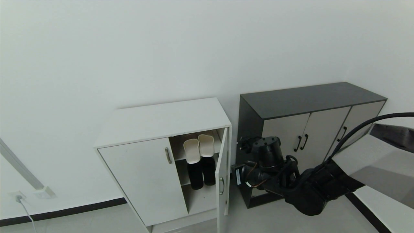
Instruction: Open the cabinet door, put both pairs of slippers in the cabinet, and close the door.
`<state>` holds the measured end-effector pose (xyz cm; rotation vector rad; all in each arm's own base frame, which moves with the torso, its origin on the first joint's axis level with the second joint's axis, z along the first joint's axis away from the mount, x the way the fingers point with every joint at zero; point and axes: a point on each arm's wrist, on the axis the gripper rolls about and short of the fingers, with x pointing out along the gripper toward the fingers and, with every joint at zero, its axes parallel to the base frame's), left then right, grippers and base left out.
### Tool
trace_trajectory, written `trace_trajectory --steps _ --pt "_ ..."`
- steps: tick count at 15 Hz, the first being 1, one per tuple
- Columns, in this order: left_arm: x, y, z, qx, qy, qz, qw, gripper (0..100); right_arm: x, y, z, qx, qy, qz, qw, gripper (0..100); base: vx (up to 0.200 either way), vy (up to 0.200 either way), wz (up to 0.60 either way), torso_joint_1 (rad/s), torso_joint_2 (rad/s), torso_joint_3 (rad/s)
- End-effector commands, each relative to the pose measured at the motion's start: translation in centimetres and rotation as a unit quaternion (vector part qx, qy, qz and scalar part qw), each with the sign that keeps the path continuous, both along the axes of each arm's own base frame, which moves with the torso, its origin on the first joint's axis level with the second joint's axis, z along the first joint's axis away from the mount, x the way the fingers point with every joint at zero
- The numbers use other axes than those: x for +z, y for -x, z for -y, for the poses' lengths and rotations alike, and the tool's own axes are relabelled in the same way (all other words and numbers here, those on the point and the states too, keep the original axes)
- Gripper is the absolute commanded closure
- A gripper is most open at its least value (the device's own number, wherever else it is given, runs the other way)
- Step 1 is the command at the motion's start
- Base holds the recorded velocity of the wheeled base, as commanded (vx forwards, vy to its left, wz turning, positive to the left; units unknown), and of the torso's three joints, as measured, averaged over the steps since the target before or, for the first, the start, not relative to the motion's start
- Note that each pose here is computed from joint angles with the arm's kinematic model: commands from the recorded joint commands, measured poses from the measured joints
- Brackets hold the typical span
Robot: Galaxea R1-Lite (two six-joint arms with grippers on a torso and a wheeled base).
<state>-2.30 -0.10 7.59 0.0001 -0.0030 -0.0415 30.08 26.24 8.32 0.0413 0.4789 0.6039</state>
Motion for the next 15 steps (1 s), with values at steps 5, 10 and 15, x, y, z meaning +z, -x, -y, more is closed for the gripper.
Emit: trace_trajectory --steps 5,10,15 --pt "0.0 0.0 0.0 0.0 0.0 -0.001 1.0 100 0.0 0.7 0.2 0.01 0.005 0.003 1.0 100 0.0 0.0 0.6 -0.001 0.0 0.003" --pt "0.0 0.0 0.0 0.001 0.0 -0.001 1.0 100 -0.4 0.9 0.7 0.026 -0.002 0.016 1.0 100 0.0 0.0 0.36 0.002 0.0 0.001" --pt "0.0 0.0 0.0 0.001 0.001 -0.001 1.0 100 -0.5 1.1 1.9 0.014 0.015 0.046 0.999 100 0.0 0.0 0.0 0.0 0.0 0.0"
